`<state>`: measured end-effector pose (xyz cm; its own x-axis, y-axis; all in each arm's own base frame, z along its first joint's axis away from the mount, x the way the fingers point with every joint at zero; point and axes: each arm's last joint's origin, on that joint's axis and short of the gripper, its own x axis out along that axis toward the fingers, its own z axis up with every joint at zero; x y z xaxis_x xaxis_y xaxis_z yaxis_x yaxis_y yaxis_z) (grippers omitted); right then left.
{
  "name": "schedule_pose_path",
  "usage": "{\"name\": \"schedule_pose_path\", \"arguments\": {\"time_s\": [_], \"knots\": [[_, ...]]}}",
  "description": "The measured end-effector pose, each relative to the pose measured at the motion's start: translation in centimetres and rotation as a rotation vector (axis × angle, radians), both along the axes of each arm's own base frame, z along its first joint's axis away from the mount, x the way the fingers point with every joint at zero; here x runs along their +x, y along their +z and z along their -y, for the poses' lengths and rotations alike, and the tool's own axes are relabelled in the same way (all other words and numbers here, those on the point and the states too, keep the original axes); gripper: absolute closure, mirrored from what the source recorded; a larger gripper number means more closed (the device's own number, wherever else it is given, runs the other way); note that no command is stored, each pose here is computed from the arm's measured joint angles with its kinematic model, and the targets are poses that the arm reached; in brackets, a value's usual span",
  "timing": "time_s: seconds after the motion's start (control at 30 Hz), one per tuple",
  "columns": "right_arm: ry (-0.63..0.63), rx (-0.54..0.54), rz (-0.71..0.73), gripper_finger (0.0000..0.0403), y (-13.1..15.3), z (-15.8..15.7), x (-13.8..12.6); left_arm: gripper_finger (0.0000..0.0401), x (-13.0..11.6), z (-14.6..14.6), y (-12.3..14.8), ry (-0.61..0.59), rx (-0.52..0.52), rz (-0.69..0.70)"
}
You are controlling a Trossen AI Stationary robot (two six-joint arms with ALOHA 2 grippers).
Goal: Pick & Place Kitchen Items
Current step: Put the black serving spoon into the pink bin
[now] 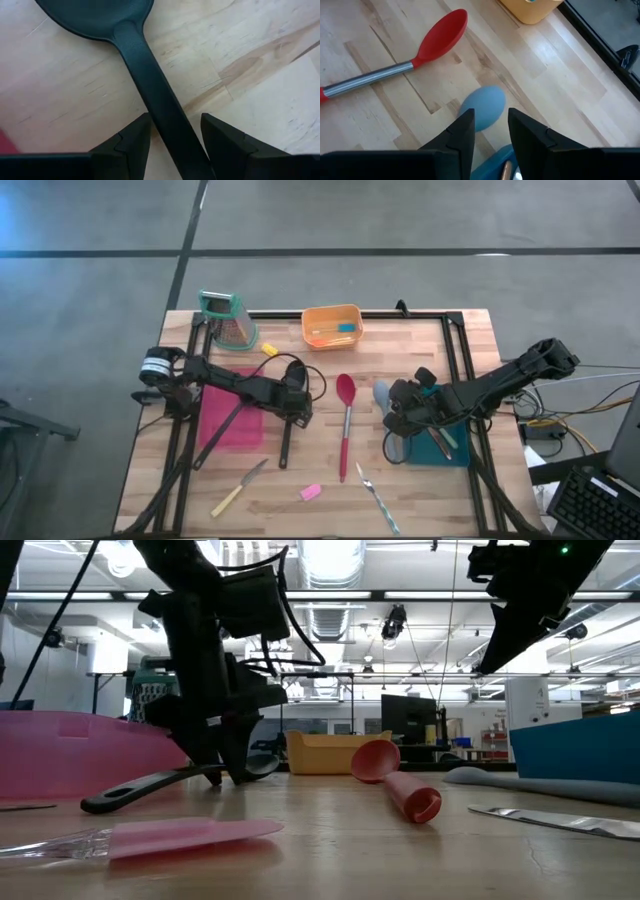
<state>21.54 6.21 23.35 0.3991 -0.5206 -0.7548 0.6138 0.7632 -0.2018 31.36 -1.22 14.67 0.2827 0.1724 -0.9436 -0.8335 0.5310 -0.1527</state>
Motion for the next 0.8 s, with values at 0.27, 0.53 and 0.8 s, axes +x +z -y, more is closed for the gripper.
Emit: {"name": "schedule_pose_path", "arguments": {"time_s": [0.27, 0.53, 0.8], "knots": [[0.000, 0.000, -0.001, 0.0312, 0.0, 0.0, 0.0, 0.0307, 0.1, 0.0, 0.0, -0.004, 0.004, 0.002], [0.000, -0.003, -0.007, 0.0330, -0.3, 0.0, -0.1, 0.0326, 1.0, 0.1, 0.7, -0.063, -0.005, 0.058], [-0.002, -0.006, -0.024, 0.0330, -1.0, 0.1, -0.4, 0.0326, 2.8, 0.5, 2.3, -0.161, -0.041, 0.189]]}}
